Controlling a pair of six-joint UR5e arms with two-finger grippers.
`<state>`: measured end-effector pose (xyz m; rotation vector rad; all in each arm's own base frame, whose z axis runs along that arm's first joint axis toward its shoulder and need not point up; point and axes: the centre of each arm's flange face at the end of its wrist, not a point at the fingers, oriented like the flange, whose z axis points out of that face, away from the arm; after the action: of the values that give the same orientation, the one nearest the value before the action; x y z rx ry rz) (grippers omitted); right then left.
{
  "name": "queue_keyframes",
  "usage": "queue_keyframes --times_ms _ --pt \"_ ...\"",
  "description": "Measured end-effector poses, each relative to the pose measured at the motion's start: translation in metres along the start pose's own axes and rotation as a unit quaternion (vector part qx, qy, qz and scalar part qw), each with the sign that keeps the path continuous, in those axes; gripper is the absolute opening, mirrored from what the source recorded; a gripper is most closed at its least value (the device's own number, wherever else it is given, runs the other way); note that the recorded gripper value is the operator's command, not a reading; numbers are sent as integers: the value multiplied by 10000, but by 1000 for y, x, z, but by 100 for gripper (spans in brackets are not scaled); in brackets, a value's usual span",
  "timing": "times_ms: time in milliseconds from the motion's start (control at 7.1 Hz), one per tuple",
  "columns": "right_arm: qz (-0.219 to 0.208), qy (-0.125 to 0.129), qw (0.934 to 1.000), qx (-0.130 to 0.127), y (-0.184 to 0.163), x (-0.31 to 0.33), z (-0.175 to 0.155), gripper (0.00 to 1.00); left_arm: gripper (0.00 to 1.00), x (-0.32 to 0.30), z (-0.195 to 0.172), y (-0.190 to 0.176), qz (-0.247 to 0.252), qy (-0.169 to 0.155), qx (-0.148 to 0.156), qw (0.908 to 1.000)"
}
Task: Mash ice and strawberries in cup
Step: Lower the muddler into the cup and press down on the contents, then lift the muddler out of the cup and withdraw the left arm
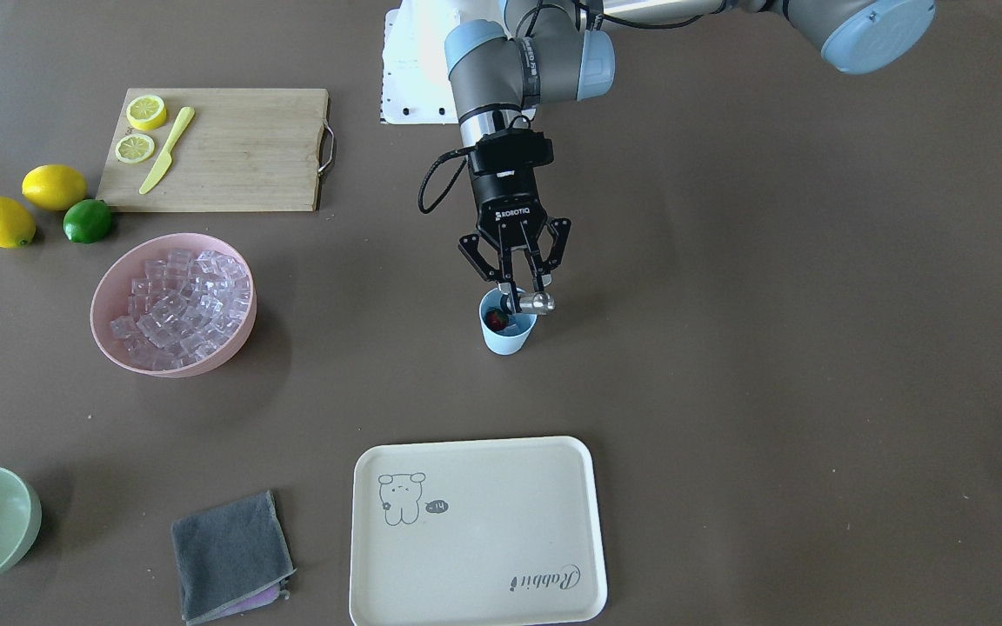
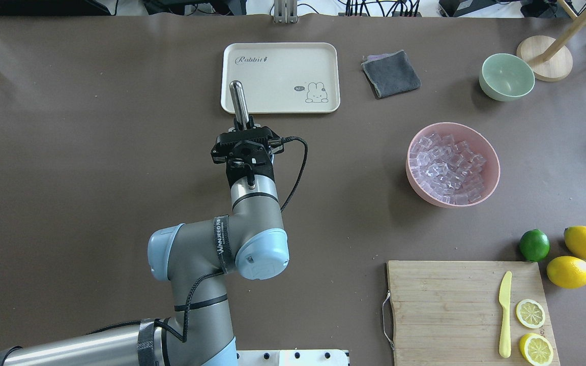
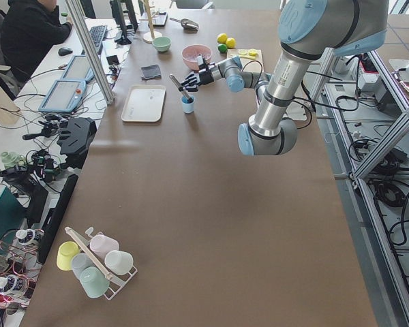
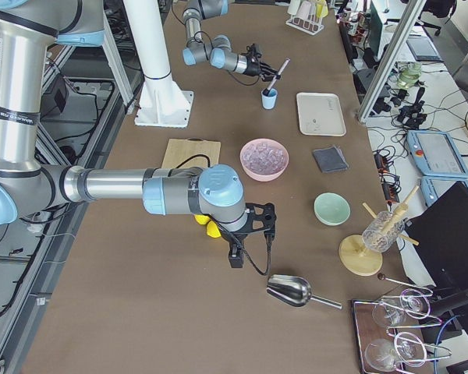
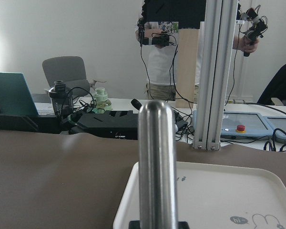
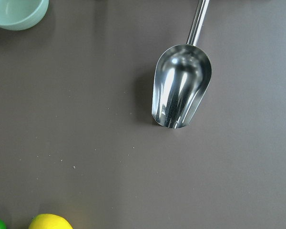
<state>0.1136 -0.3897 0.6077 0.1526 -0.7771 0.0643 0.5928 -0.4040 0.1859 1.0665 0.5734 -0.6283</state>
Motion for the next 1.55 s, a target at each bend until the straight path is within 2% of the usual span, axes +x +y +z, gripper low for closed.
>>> queue_keyframes --times_ms 282,564,705,845,986,1127,1268,1409,1550 --pt "18 1 10000 -6 1 1 0 100 27 3 -4 -11 -68 47 9 10000" --pt "27 2 10000 -3 2 2 0 100 27 1 -10 -55 -56 151 51 9999" --pt "25 2 10000 0 1 2 0 100 27 -7 -15 -85 -162 268 -69 9995" --pt "23 1 10000 -1 0 1 -1 100 27 -28 -23 -113 -365 453 -400 9975" --pt "21 1 10000 -1 -1 1 -1 100 27 -58 -24 -135 -531 601 -870 9930" --pt "18 1 10000 1 -1 0 -1 100 26 -88 -12 -154 -651 648 -1476 9848" --pt "10 1 10000 9 -2 0 -2 100 26 -118 12 -176 -731 623 -2169 9715" --pt "-1 2 10000 19 -3 -1 -3 100 27 -155 40 -202 -726 586 -2852 9539" --pt "-11 2 10000 29 -4 -2 -4 100 27 -197 66 -224 -645 532 -3360 9382"
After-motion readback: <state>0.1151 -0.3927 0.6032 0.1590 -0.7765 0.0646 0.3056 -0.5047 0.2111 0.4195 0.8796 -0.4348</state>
